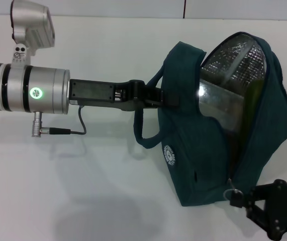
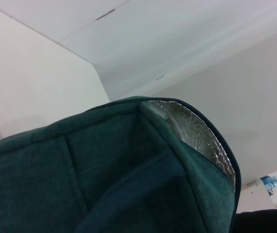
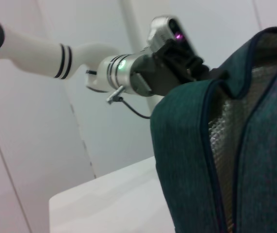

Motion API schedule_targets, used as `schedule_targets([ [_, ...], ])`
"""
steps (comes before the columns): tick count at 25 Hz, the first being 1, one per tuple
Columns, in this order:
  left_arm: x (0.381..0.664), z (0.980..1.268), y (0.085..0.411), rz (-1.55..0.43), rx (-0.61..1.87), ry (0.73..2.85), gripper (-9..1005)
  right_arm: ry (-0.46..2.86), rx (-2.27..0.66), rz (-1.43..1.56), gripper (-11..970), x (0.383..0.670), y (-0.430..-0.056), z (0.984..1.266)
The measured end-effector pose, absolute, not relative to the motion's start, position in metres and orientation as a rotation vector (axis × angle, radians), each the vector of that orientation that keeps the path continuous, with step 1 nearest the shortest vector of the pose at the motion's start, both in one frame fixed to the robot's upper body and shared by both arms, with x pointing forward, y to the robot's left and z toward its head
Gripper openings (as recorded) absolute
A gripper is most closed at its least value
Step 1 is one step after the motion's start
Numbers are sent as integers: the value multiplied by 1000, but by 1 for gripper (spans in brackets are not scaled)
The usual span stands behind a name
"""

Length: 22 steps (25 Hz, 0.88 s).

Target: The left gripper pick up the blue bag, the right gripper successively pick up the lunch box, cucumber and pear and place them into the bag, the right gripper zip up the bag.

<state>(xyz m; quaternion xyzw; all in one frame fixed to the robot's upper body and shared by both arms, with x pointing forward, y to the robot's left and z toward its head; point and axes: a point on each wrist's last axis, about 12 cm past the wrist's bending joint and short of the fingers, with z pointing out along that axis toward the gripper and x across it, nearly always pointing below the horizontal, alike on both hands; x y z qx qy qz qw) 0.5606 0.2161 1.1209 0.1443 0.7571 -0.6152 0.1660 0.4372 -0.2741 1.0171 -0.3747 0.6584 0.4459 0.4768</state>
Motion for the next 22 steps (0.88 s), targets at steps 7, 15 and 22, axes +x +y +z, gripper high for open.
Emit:
schedule_targets([
  [7,561,1121,216,-1750,417,2153,37,1561,-825,1081,33,428,-288,1024],
  [15,561,1121,216,-1752,411,2142,38,1543,-785,1080,37,429,-294,1028],
  [22,562,1121,217,-1741,402,2141,37,1592,-735,1071,40,423,-299,1023],
])
